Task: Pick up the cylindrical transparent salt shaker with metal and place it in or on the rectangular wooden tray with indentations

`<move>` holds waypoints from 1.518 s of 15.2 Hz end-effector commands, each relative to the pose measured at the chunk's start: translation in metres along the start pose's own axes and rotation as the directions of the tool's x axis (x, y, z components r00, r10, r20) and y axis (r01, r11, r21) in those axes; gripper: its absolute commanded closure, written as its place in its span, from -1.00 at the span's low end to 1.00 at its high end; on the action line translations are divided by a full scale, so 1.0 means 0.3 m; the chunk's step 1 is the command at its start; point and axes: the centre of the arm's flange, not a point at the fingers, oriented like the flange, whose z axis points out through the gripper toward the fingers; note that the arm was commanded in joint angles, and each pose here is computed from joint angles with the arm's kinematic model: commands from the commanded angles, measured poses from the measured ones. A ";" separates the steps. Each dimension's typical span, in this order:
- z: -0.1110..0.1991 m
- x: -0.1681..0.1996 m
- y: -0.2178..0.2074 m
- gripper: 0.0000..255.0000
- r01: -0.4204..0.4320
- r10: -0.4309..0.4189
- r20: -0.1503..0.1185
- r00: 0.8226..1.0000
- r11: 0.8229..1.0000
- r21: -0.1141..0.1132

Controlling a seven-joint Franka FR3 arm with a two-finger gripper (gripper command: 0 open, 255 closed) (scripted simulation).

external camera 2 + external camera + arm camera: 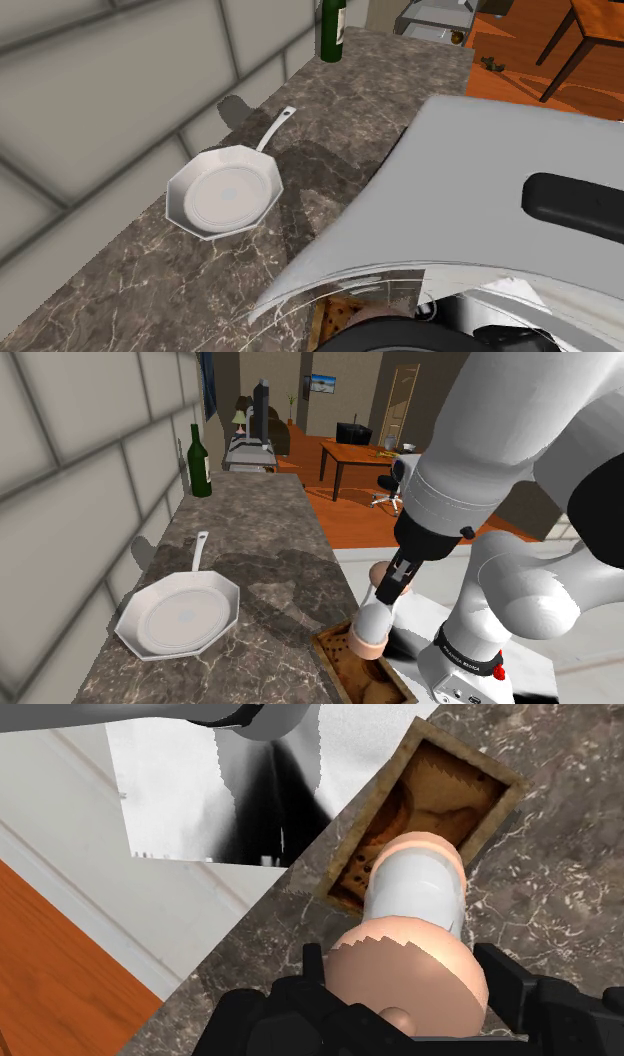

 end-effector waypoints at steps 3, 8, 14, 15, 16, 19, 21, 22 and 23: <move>0.064 -0.012 -0.015 1.00 0.000 0.000 -0.001 1.000 1.000 0.000; 0.148 -0.025 -0.039 1.00 0.000 0.000 -0.001 1.000 1.000 0.000; 0.193 -0.032 -0.051 1.00 0.000 0.000 -0.001 1.000 1.000 0.000; 0.193 -0.032 -0.051 1.00 0.000 0.000 -0.001 1.000 1.000 0.000; 0.193 -0.032 -0.051 1.00 0.000 0.000 -0.001 1.000 1.000 0.000; 0.193 -0.032 -0.051 1.00 0.000 0.000 -0.001 1.000 1.000 0.000; 0.193 -0.032 -0.051 -1.00 0.000 0.000 -0.001 1.000 1.000 0.000; 0.193 -0.032 -0.051 -1.00 0.000 0.000 -0.001 1.000 1.000 0.000; 0.193 -0.032 -0.051 -1.00 0.000 0.000 -0.001 1.000 1.000 0.000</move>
